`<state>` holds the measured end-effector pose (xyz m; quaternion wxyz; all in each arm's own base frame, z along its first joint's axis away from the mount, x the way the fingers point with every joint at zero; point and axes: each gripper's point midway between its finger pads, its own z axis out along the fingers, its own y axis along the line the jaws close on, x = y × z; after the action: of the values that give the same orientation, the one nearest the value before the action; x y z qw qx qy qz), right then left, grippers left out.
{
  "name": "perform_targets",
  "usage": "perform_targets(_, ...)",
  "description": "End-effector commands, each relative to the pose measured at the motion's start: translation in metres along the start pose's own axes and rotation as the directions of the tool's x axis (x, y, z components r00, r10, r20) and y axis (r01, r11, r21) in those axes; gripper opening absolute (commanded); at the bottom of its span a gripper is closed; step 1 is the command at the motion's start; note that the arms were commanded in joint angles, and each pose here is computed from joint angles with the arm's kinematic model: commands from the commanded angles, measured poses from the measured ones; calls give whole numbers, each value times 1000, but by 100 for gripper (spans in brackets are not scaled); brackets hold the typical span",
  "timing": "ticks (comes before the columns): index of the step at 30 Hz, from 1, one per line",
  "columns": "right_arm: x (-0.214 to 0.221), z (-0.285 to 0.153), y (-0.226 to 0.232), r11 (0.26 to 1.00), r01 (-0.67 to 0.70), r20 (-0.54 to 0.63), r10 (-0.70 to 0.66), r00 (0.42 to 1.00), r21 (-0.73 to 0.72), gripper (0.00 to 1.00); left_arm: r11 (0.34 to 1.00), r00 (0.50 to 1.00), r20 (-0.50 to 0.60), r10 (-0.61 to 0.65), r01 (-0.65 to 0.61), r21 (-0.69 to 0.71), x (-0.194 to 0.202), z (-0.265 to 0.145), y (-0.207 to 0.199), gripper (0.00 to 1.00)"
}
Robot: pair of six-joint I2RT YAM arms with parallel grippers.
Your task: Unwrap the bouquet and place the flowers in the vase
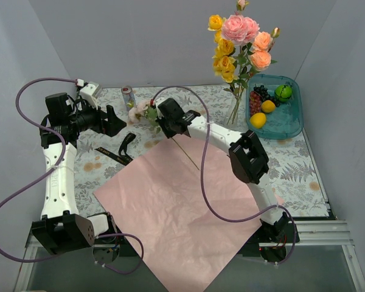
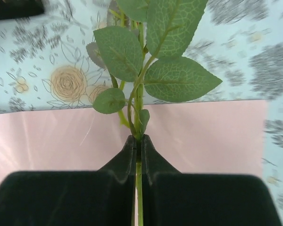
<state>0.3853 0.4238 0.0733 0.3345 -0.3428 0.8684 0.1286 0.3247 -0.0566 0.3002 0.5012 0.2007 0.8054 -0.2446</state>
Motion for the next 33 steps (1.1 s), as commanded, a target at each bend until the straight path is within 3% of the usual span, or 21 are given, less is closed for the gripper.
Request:
perform_targets(1, -128, -126, -18, 1000, -10, 351, -1, 936, 30, 1, 1000, 999, 35, 29, -29, 1, -9, -10, -9, 98)
perform_targets(3, -151, -160, -24, 999, 2, 422, -23, 906, 50, 1, 1000, 999, 39, 22, -22, 5, -11, -10, -10, 98)
perform_targets(6, -199, -244, -33, 998, -4, 593, -34, 804, 63, 1, 1000, 999, 43, 15, -15, 6, -13, -11, -11, 98)
perform_targets(9, -239, -350, -43, 996, -31, 767, -45, 641, 84, 1, 1000, 999, 45, 4, -4, -8, -16, -12, -9, 98)
perform_targets(10, -251, -414, -44, 996, -38, 854, -46, 518, 77, 1, 1000, 999, 46, 2, -2, -11, -17, -12, -8, 98)
perform_targets(11, -235, -402, -43, 994, -4, 844, -92, 528, 110, 1, 1000, 999, 42, 0, 1, -4, -17, -11, -9, 98)
perform_targets(12, -224, -413, -44, 992, 2, 872, -111, 476, 125, 1, 1000, 999, 44, 2, -2, -5, -18, -11, -9, 98)
perform_targets(13, -228, -546, -44, 993, -19, 992, -115, 58, 116, 1, 1000, 999, 43, 1, -1, -3, -18, -11, -9, 98)
perform_targets(14, -206, -558, -48, 979, -35, 976, -204, -74, 202, 1, 1000, 999, 48, 3, -3, 2, -19, -10, -9, 98)
perform_targets(15, -164, -583, -51, 969, -110, 906, -247, -343, 222, 1, 1000, 999, 50, 2, -2, 5, -20, -10, -10, 98)
perform_targets(16, -144, -607, -55, 953, -166, 844, -303, -442, 255, 1, 1000, 998, 57, 5, -5, 4, -21, -10, -9, 98)
perform_targets(17, -143, -609, -64, 910, -233, 814, -412, -409, 343, 1, 1000, 998, 62, 7, -8, 13, -23, -10, -11, 98)
perform_targets(18, -158, -595, -68, 897, -202, 853, -438, -284, 393, 1, 1000, 998, 68, 7, -8, 10, -25, -11, -10, 98)
perform_targets(19, -159, -594, -78, 880, -206, 848, -469, -247, 428, 1, 1000, 997, 76, 15, -16, 12, -27, -10, -10, 98)
perform_targets(23, -145, -597, -103, 853, -314, 829, -499, -254, 417, 1, 1000, 997, 77, 7, -8, 23, -29, -6, -8, 98)
perform_targets(28, -149, -558, -145, 808, -357, 833, -539, -126, 469, 1, 999, 998, 62, -1, -1, 34, -22, 1, -2, 98)
perform_targets(33, -149, -534, -173, 826, -375, 877, -476, -63, 421, 1, 999, 998, 70, 10, -12, 34, -22, 6, 3, 98)
